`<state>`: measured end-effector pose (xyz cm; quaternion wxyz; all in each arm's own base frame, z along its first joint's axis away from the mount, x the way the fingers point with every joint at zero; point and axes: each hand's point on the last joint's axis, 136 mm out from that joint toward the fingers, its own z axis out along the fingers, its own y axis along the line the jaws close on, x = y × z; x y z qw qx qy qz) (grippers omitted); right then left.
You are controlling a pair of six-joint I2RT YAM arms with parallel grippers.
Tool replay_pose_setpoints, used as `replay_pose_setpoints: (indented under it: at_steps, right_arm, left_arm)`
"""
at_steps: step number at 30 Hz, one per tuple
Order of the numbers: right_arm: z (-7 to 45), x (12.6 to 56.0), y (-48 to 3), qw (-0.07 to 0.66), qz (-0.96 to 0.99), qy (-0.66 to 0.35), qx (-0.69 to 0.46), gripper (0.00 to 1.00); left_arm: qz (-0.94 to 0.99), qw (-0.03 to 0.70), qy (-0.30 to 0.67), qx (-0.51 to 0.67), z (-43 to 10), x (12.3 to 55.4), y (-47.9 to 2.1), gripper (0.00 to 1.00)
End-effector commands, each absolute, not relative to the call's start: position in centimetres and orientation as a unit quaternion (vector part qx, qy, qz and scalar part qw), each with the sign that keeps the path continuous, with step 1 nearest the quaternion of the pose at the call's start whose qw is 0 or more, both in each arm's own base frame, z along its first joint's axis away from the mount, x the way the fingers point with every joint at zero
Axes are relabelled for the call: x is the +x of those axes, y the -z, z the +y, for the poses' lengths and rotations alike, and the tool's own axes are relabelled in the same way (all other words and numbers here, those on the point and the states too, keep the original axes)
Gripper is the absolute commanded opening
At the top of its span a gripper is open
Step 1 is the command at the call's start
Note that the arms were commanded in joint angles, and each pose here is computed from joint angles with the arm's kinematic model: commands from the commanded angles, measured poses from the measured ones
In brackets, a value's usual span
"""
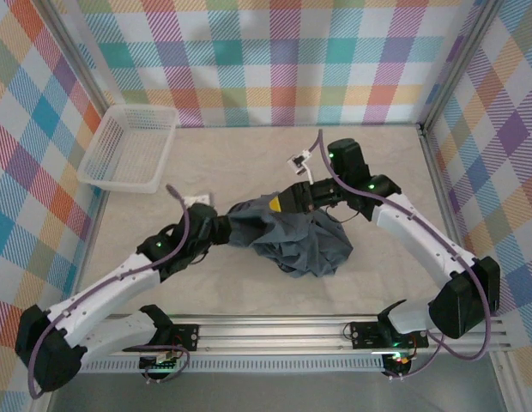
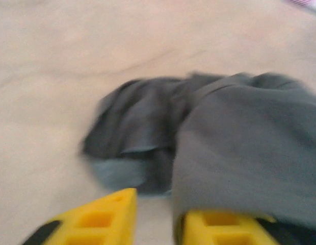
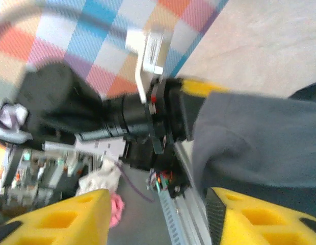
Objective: Fold the inside-out t-shirt
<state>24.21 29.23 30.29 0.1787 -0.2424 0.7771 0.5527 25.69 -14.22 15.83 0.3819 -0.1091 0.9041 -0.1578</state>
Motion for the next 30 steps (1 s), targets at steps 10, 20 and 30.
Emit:
replay_pose_setpoints:
  at_steps: [10, 20, 30]
  right_arm:
    - [18.0, 32.1, -17.6, 0.189, 0.937, -0.295, -0.011, 0.63]
    - [15.9, 32.4, -7.4, 0.093, 0.976, -0.198, 0.023, 0.68]
    - [16.7, 34.0, -13.1, 0.178, 0.952, -0.248, 0.013, 0.00]
  left_arm:
    - [0.859, 0.427, 0.226, -0.170, -12.1, 25.9, -19.4, 0.61]
    - [0.943, 0.208, 0.225, 0.132, -32.3, 30.1, -15.7, 0.74]
    - [0.956, 0.232, 0.169, 0.062, -29.1, 32.9, -12.8, 0.00]
